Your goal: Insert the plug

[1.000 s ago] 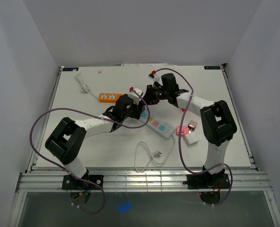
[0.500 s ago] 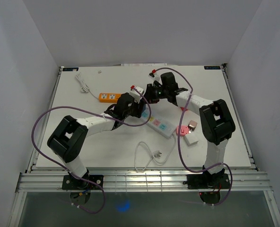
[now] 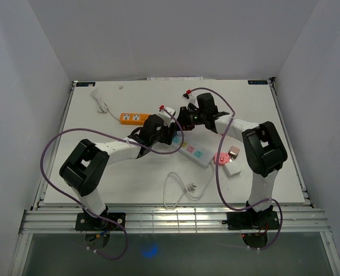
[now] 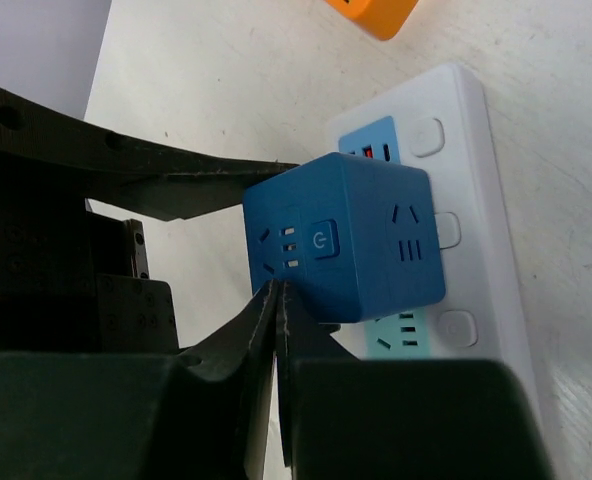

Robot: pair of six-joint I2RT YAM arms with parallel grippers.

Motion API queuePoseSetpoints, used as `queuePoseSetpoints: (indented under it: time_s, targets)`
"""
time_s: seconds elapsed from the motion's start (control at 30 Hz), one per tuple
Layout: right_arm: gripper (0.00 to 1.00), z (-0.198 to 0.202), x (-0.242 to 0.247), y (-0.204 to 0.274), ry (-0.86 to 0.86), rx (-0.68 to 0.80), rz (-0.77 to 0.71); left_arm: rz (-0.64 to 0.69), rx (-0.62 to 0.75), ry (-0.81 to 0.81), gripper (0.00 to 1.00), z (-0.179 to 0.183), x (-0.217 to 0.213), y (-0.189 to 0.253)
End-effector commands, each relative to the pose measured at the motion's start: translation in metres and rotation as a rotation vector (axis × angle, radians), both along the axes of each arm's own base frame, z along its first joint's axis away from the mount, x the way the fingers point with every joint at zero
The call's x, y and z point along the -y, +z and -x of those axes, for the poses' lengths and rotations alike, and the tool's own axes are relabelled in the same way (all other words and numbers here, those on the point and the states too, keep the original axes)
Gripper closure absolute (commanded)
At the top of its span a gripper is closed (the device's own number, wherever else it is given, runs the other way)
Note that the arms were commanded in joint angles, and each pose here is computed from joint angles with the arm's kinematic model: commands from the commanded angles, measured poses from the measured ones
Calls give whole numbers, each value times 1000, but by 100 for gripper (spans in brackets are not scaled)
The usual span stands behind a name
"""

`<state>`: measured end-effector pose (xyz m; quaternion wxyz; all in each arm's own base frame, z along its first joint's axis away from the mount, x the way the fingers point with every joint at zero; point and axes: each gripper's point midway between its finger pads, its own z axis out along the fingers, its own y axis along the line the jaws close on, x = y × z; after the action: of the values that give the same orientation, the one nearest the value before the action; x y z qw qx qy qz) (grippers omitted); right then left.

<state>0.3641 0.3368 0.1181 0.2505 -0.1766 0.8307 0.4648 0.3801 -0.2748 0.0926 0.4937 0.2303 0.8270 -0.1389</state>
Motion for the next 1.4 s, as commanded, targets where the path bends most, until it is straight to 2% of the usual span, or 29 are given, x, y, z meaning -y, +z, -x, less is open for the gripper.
queuePoseSetpoints:
  time_s: [0.0,0.1,0.27,0.37,0.43,0.5,0.67,0.77,0.8,0.83,1.0,1.1,1.13,1.3,1.33,1.37]
  targets:
    - [92,5,5,-32,-8,-52,33,-66,-153,13,100,27,-13,-47]
    - [92,-2,2,-14,-17,-14,17,-50,-146,24,100,27,-13,-46]
    - [92,-18,-5,51,-18,92,-29,-59,-138,33,100,26,-16,-47]
    - [92,-20,-6,72,-18,126,-47,-53,-142,30,100,27,-15,-49]
    - [92,-18,-5,69,-21,120,-42,-56,-147,32,100,27,-16,-51]
    - [92,-12,-3,45,-14,79,-25,-52,-146,32,99,28,-16,-50]
    - [92,1,1,-4,-11,-5,5,-44,-138,37,91,31,-18,-47]
    - [92,5,5,-19,-10,-28,27,-38,-136,38,82,31,-18,-46]
    - [92,5,5,-20,-10,-29,31,-37,-135,37,75,31,-18,-45]
    - [92,5,5,-20,-12,-29,34,-33,-132,37,72,31,-18,-44]
    - [92,-6,4,-7,-23,9,46,-32,-116,40,58,28,-18,-40]
    - [92,-11,2,-1,-23,15,49,-21,-103,34,44,27,-16,-33]
    - [92,-13,1,2,-25,19,47,-18,-99,32,28,28,-16,-31]
    - [92,-20,-1,8,-32,37,45,-6,-64,35,15,25,-17,-17]
    - [92,-21,-1,11,-33,42,43,-4,-60,34,5,26,-18,-16]
    - [92,-24,-1,15,-38,54,41,0,-57,35,2,27,-18,-14]
